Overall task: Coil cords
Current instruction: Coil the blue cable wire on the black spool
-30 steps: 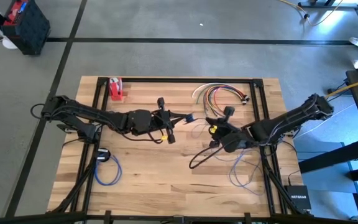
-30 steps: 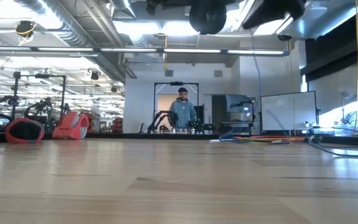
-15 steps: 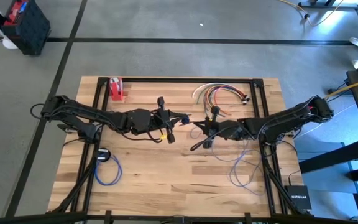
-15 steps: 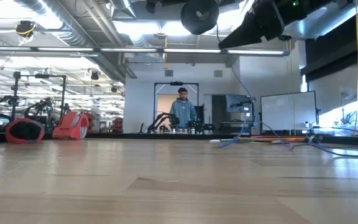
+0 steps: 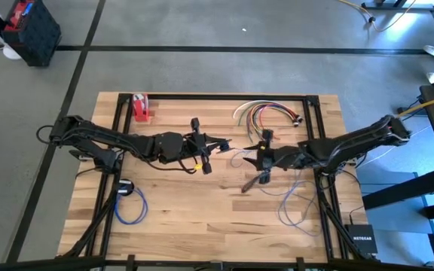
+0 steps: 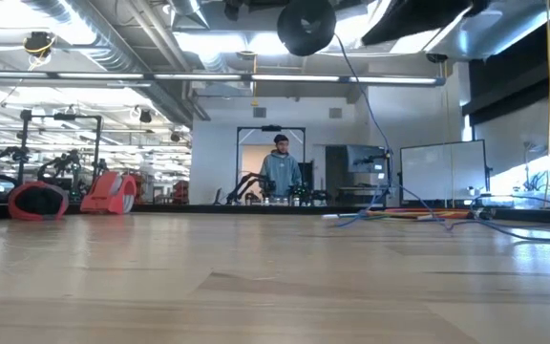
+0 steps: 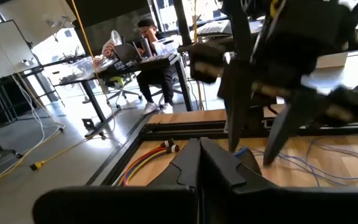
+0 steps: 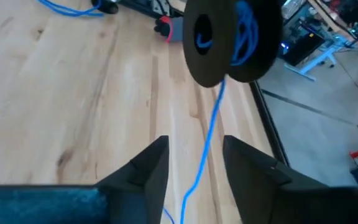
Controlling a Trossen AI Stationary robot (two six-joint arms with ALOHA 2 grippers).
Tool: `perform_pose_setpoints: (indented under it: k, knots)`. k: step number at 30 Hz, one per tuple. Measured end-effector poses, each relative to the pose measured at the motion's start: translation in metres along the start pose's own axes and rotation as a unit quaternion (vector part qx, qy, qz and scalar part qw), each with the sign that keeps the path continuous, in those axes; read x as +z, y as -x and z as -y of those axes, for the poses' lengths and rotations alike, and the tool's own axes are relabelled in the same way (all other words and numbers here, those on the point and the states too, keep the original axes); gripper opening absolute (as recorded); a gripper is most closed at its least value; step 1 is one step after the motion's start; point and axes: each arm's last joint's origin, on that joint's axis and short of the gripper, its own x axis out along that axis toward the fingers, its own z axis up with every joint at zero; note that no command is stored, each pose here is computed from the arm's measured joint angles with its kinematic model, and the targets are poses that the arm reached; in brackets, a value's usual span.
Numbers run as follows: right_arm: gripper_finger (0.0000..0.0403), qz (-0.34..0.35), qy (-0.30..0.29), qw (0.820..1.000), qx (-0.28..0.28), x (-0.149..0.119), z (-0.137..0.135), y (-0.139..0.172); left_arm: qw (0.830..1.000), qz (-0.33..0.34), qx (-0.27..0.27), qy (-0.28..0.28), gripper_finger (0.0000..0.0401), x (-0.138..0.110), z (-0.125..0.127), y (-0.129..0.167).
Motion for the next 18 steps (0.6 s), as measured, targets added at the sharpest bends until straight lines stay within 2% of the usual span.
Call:
perform_pose_setpoints:
  k: [3,6,9,11,14,18]
  knots:
    - [0.016,0.019,-0.003,1.0,-0.004,0.001,0.007,0.019,1.0,0.001,-0.003,-0.006,0.0001,0.0,0.0,0.0]
    - [0.0161,0.054,-0.008,0.998,-0.01,-0.004,0.015,0.028,0.999,0.011,-0.048,-0.014,0.0001,0.0,0.002,0.0]
    - [0.0161,0.108,-0.023,0.994,-0.007,-0.009,0.024,0.023,0.995,0.028,-0.093,-0.015,0.0001,0.001,0.004,-0.002]
    - [0.0161,0.155,-0.035,0.987,0.013,-0.011,0.028,0.016,0.994,0.03,-0.108,-0.019,0.0001,-0.002,0.005,-0.005]
    - [0.0161,0.208,-0.039,0.976,0.054,-0.016,0.031,0.002,0.994,0.024,-0.107,-0.019,0.0001,-0.005,0.002,-0.009]
    - [0.0161,0.223,-0.049,0.97,0.082,-0.017,0.033,-0.013,0.994,0.021,-0.103,-0.016,0.0001,-0.008,0.0,-0.012]
